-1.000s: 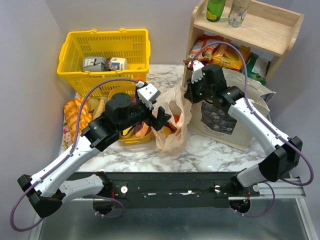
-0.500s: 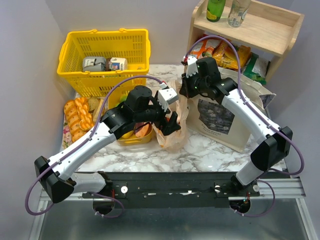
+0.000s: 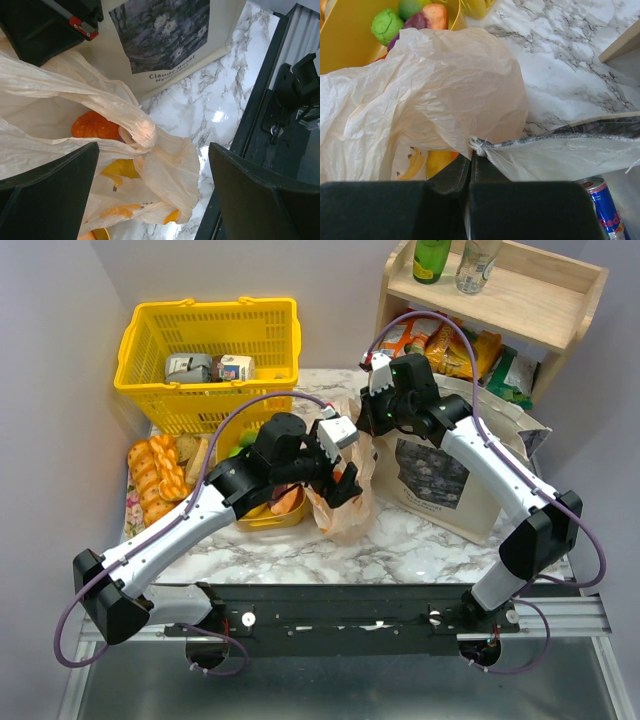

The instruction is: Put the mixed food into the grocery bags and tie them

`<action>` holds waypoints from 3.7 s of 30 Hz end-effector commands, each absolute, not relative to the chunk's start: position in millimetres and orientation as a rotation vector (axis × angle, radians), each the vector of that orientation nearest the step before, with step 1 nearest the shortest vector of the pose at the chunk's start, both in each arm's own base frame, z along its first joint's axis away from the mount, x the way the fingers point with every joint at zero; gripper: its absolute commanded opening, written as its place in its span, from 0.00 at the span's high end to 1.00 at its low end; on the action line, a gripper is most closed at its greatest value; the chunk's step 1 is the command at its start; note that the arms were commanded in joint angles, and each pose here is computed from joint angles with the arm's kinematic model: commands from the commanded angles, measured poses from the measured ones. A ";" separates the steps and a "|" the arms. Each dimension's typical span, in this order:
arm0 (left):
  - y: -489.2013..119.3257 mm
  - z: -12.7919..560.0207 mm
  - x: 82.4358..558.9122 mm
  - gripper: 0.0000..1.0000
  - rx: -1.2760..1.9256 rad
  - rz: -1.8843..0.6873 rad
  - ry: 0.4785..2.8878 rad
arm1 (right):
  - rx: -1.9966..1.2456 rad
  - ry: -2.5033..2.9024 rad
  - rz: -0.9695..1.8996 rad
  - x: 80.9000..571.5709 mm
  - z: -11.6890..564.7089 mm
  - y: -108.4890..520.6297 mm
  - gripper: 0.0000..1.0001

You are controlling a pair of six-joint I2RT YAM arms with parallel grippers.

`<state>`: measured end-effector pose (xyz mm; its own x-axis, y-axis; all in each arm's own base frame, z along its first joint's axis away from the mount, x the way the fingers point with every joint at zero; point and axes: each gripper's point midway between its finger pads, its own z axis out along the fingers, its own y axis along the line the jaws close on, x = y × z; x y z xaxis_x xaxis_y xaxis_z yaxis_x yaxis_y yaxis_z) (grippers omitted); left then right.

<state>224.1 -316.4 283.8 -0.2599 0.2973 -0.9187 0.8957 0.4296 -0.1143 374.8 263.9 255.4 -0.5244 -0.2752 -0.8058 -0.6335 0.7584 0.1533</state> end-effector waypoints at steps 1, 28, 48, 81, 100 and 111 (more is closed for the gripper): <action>-314.3 315.8 230.1 0.01 1.027 -0.782 1.659 | -0.700 2.093 0.580 379.0 263.7 273.3 0.93; -314.5 272.1 234.1 0.01 1.168 -0.709 1.831 | -0.700 2.075 0.578 379.3 268.7 273.0 0.93; -268.0 222.7 282.5 0.03 1.073 -0.075 1.928 | -0.704 2.060 0.598 380.8 274.4 277.1 0.93; -260.2 327.3 300.1 1.00 0.692 -0.471 1.765 | -0.617 1.972 0.773 261.6 302.1 236.8 0.33; -241.2 342.5 315.6 1.00 0.555 -0.603 1.752 | -0.725 2.102 0.659 275.2 214.7 345.8 0.30; -230.4 332.5 325.0 1.00 0.513 -0.579 1.767 | -0.734 2.403 0.510 238.4 122.8 307.0 0.23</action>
